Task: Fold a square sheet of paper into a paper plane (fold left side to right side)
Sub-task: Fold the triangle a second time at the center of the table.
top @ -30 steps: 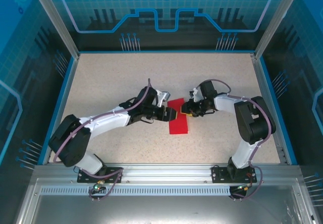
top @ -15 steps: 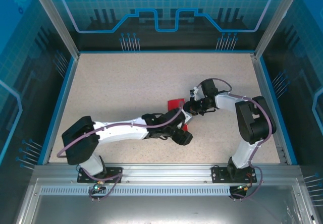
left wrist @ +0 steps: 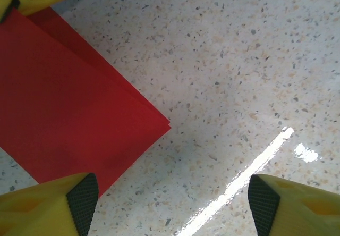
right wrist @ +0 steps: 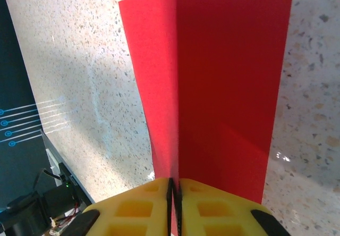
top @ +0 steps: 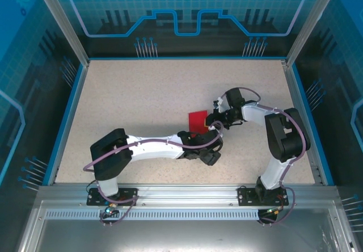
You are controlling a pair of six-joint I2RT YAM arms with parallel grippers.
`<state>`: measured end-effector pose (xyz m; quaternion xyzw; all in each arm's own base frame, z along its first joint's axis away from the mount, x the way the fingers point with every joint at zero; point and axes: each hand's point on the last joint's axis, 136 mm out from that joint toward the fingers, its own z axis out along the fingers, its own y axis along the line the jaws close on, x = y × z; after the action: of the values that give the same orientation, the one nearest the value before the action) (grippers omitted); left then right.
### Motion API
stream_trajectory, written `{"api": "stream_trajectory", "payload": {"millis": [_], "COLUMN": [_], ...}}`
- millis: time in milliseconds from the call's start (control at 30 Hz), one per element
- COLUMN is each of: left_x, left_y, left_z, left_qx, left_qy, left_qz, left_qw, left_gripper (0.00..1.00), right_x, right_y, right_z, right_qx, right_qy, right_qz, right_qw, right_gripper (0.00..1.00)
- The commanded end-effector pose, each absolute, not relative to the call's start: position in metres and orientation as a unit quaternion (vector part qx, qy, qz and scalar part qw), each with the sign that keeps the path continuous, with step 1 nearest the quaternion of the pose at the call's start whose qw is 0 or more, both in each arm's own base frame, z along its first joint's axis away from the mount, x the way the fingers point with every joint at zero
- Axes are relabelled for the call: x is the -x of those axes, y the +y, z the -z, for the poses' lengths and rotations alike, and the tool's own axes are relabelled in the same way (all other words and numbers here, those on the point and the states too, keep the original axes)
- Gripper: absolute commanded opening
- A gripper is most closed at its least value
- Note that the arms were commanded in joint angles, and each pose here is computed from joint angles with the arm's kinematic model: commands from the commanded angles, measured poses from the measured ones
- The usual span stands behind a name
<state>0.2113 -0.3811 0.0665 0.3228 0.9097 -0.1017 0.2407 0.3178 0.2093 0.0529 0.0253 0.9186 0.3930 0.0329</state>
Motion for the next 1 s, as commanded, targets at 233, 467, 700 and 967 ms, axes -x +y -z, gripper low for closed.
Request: {"api": "stream_trajectory", "payload": {"millis": [233, 467, 700, 967], "left_x": [-0.221, -0.232, -0.240, -0.242], "left_y": [-0.383, -0.384, -0.386, -0.385], "left_z": [-0.068, -0.061, -0.057, -0.060], "left_qx": [-0.333, -0.331, -0.338, -0.339], "left_qy": [0.902, 0.901, 0.898, 0.896], "left_qz": [0.073, 0.042, 0.018, 0.011], "left_qw": [0.265, 0.277, 0.281, 0.286], "left_gripper": [0.79, 0.75, 0.67, 0.40], "right_x": [-0.323, -0.323, -0.322, -0.321], "right_y": [0.204, 0.206, 0.208, 0.208], "right_z": [-0.062, -0.062, -0.062, -0.061], "right_qx": [-0.018, -0.016, -0.015, -0.014], "right_qy": [0.922, 0.922, 0.921, 0.923], "right_qz": [-0.384, -0.386, -0.387, -0.383], "right_qw": [0.036, 0.035, 0.034, 0.032], "right_gripper": [0.20, 0.21, 0.21, 0.21]}}
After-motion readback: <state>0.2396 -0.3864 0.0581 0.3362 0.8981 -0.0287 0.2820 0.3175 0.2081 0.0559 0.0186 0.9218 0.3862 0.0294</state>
